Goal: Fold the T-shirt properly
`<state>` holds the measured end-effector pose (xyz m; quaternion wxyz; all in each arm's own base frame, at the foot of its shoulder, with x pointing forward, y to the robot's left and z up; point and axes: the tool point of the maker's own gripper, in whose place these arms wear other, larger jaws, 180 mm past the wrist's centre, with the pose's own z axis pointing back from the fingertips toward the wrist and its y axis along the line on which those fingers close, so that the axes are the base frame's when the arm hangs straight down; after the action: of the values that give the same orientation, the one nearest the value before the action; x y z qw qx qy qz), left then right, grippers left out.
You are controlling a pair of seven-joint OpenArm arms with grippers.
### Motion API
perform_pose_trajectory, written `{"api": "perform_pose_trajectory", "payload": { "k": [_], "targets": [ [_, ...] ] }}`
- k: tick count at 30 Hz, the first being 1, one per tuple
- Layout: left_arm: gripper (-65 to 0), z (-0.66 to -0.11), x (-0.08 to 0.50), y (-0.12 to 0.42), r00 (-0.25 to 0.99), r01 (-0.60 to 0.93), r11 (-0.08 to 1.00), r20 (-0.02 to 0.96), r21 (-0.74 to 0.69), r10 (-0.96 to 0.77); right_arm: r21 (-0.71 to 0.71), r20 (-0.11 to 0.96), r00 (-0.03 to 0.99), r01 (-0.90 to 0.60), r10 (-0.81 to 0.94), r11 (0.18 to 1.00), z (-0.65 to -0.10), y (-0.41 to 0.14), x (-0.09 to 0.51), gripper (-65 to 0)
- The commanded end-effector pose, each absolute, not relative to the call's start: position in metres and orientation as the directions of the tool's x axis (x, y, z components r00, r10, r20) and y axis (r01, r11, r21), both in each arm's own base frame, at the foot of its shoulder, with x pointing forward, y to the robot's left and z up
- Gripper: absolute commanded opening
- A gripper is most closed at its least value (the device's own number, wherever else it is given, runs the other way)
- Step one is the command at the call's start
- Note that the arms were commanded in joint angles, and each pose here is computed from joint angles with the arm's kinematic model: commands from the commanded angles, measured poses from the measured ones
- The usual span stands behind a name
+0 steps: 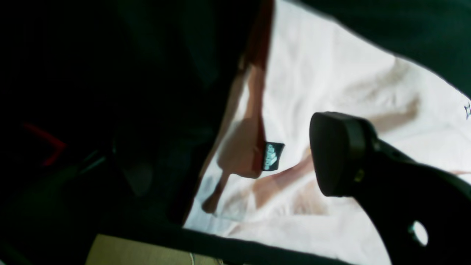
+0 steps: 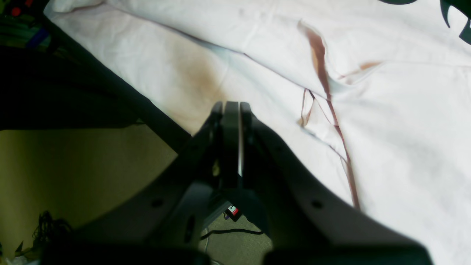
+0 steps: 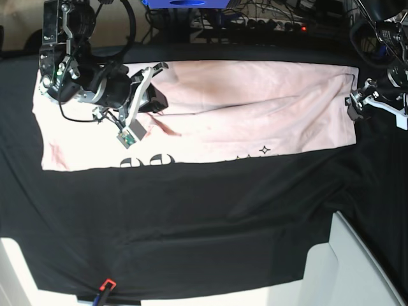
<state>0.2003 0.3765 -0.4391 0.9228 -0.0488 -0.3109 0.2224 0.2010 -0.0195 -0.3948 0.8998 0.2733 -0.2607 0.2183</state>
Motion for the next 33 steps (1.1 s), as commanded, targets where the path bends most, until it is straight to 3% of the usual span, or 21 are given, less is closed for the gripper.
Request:
{"api": "perform_pose_trajectory", "payload": {
  "k": [1,10,19,28,33],
  "targets": [
    [0.0,-0.430,0.207,0.381,0.695,-0.373,0.900,0.575,-0.225,0.432,0.380,0.625,0.746,-0.547,0.228,0.746,-0.385,-0.016,0.209,-64.1],
    [0.0,-0.432,0.213,0.378,0.690,-0.373,0.898,0.576,-0.235,0.437,0.380,0.625,0.746,-0.547,0.228,0.746,-0.385,-0.016,0.209,-64.1],
    [0.0,-0.466,0.221,0.374,0.776,-0.377,0.921,0.510,-0.098,0.372,0.388,0.628,0.746,-0.547,0.221,0.742,-0.384,-0.013,0.209,-64.1],
    [0.0,-0.493,0.213,0.367,0.779,-0.406,0.905,0.470,-0.125,0.414,0.388,0.626,0.747,-0.545,0.221,0.743,-0.384,-0.014,0.208,-64.1],
    [-33.9,-0.500,0.211,0.356,0.781,-0.409,0.901,0.455,-0.145,0.428,0.387,0.627,0.747,-0.546,0.221,0.743,-0.384,-0.014,0.209,-64.1]
  ]
}}
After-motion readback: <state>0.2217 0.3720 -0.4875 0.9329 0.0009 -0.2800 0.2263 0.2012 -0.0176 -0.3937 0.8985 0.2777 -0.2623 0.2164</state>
